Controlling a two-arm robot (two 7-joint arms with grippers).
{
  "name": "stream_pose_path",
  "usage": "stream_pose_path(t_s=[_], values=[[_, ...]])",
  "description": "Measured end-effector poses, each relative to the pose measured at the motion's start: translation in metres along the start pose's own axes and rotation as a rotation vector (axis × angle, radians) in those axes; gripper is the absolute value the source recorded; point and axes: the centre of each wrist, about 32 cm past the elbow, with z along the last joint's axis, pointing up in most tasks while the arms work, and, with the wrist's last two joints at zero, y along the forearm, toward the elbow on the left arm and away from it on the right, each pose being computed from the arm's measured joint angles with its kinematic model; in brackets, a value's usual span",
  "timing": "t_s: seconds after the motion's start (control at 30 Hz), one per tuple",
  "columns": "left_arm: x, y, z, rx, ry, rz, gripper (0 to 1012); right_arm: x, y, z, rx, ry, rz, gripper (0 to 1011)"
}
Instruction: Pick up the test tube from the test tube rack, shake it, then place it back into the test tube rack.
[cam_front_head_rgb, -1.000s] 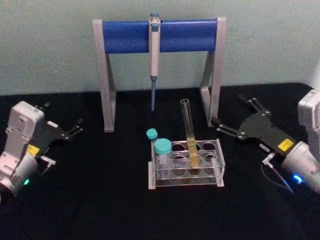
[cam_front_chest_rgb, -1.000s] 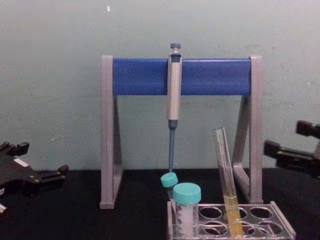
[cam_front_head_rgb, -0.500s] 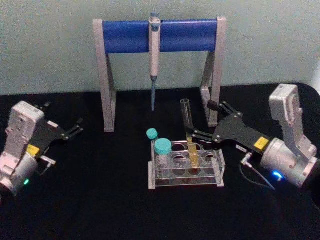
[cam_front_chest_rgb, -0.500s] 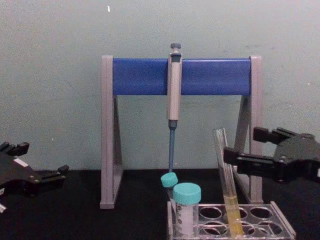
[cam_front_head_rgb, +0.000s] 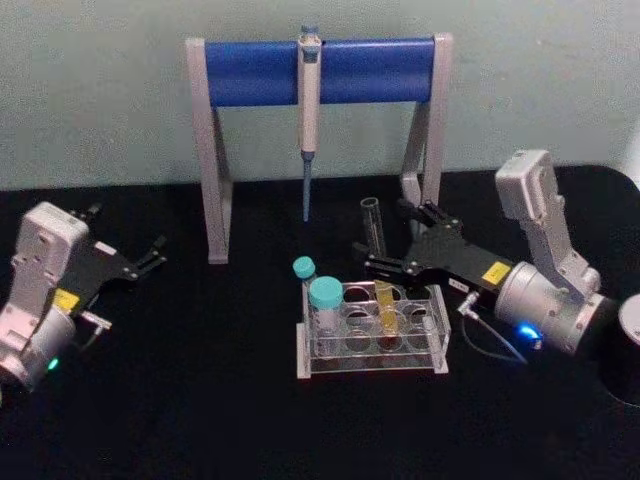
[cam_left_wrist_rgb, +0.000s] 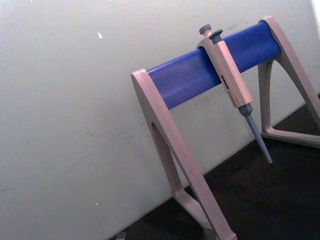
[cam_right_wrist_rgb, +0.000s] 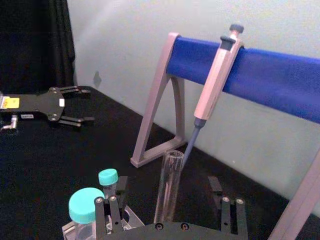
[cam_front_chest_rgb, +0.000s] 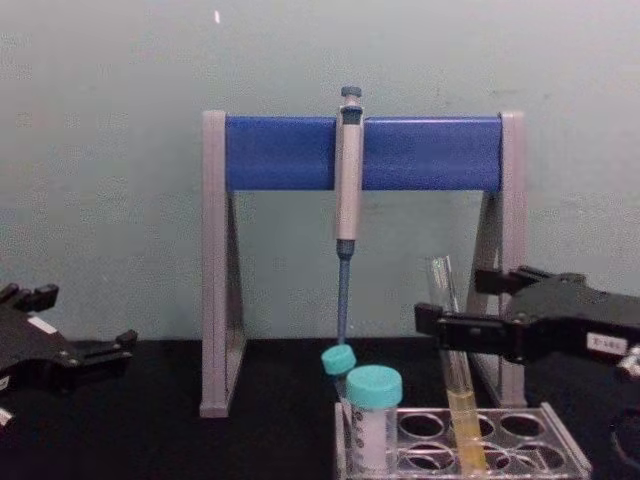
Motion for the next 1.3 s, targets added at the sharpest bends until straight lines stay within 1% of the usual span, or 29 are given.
stream_pose_path(t_s=[0.23, 0.3, 0.57, 1.2, 1.3], values=[[0.0000, 0.0000, 0.0000, 0.000, 0.000, 0.000, 1001, 0.004, 0.009, 0.003, -0.033, 0.036, 0.003, 1000], [0.0000, 0.0000, 0.0000, 0.000, 0.000, 0.000, 1002, 0.007, 0.012, 0.003, -0.045, 0.057, 0.007, 1000], [0.0000, 0.0000, 0.0000, 0.000, 0.000, 0.000, 1001, 0.009, 0.015, 0.005, -0.055, 0.079, 0.015, 1000], [0.0000, 0.0000, 0.0000, 0.000, 0.000, 0.000, 1001, 0.010, 0.015, 0.005, -0.053, 0.081, 0.018, 1000], [0.0000, 0.0000, 0.0000, 0.000, 0.000, 0.000, 1001, 0.010, 0.015, 0.005, -0.053, 0.081, 0.017, 930]])
